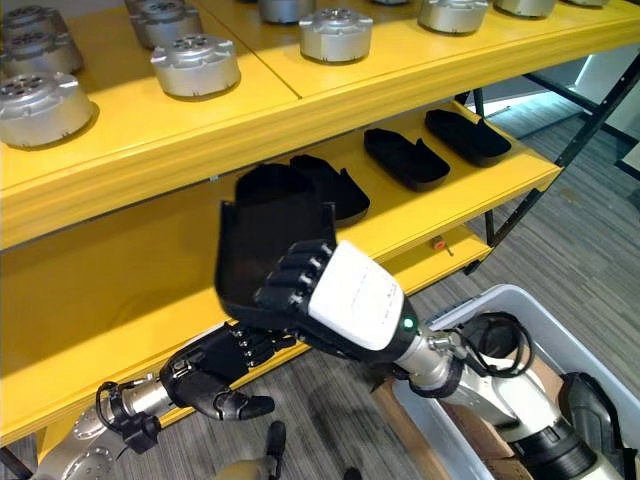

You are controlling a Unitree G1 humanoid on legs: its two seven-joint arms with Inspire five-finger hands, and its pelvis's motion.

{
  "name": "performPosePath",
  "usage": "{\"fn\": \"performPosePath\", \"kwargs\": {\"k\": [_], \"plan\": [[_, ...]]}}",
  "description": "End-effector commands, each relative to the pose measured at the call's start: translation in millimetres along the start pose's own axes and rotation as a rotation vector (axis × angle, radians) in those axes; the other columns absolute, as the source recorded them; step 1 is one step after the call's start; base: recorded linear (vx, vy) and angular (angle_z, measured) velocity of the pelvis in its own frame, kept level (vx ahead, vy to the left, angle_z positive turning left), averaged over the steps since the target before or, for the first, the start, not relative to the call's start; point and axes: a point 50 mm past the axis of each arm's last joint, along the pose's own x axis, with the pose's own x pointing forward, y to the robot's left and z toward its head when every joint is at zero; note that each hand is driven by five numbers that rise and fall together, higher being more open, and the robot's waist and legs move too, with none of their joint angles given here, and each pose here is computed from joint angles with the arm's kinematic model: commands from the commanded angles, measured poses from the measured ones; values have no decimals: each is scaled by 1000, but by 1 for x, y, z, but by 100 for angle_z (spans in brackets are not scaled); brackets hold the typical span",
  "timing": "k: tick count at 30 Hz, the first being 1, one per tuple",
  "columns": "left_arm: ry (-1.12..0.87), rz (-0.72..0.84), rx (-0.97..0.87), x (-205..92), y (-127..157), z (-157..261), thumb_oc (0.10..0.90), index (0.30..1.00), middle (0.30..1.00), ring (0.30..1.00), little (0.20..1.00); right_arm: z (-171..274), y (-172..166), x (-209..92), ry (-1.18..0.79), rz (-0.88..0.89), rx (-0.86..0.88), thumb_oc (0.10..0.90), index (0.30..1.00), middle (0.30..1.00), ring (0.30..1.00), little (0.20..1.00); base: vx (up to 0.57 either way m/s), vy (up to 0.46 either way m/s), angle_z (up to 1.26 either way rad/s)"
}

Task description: Move parts from the plastic box to the shelf.

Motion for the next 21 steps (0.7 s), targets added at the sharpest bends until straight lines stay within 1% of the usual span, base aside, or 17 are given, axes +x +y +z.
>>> {"fn": "performPosePath", "kwargs": {"k": [1, 3, 4, 5, 7, 9, 10, 12, 13, 15, 18, 19, 21], "plan": [[-220, -22, 76, 10, 1, 34, 900, 1000, 1000, 1000, 1000, 17, -29, 26, -195, -207, 27, 400, 300, 300, 300, 300, 37, -81, 34], [-225, -12, 69, 8, 1, 32, 900, 1000, 1000, 1000, 1000, 21, -26, 26, -254, -200, 21, 400, 300, 300, 300, 300, 27, -57, 20], [-225, -12, 69, 8, 1, 32, 900, 1000, 1000, 1000, 1000, 21, -26, 26, -254, -200, 21, 400, 300, 300, 300, 300, 41, -91, 6], [-228, 12, 65, 7, 2, 30, 900, 1000, 1000, 1000, 1000, 25, -26, 32, -323, -175, 23, 400, 300, 300, 300, 300, 42, -84, 4], [-231, 16, 61, 7, 3, 29, 900, 1000, 1000, 1000, 1000, 24, -24, 38, -330, -129, 30, 400, 300, 300, 300, 300, 50, -72, 14], [-230, 22, 62, 5, 3, 29, 900, 1000, 1000, 1000, 1000, 19, -19, 41, -307, -84, 28, 400, 300, 300, 300, 300, 42, -34, 26], [-227, 29, 60, 3, 3, 27, 900, 1000, 1000, 1000, 1000, 14, -8, 40, -281, -30, 15, 400, 300, 300, 300, 300, 34, -35, 22], [-227, 27, 59, 1, 3, 27, 900, 1000, 1000, 1000, 1000, 11, -1, 38, -262, 4, 3, 400, 300, 300, 300, 300, 13, -27, 20], [-222, 14, 52, 0, 2, 25, 900, 1000, 1000, 1000, 1000, 4, 10, 34, -220, 61, -12, 400, 300, 300, 300, 300, -2, -20, 19], [-212, -3, 46, -3, 1, 23, 900, 1000, 1000, 1000, 1000, -6, 22, 29, -167, 126, -37, 400, 300, 300, 300, 300, -6, -28, 32], [-198, -20, 35, -5, 1, 22, 900, 1000, 1000, 1000, 1000, -17, 28, 24, -95, 168, -50, 400, 300, 300, 300, 300, 17, -23, 22], [-174, -23, 56, -8, 0, 21, 900, 1000, 1000, 1000, 1000, -29, 36, 18, -33, 190, -72, 400, 300, 300, 300, 300, 32, -24, 5], [-171, 3, 76, -12, 1, 22, 900, 1000, 1000, 1000, 1000, -38, 40, 13, 22, 203, -89, 400, 300, 300, 300, 300, 29, -26, 11]]}}
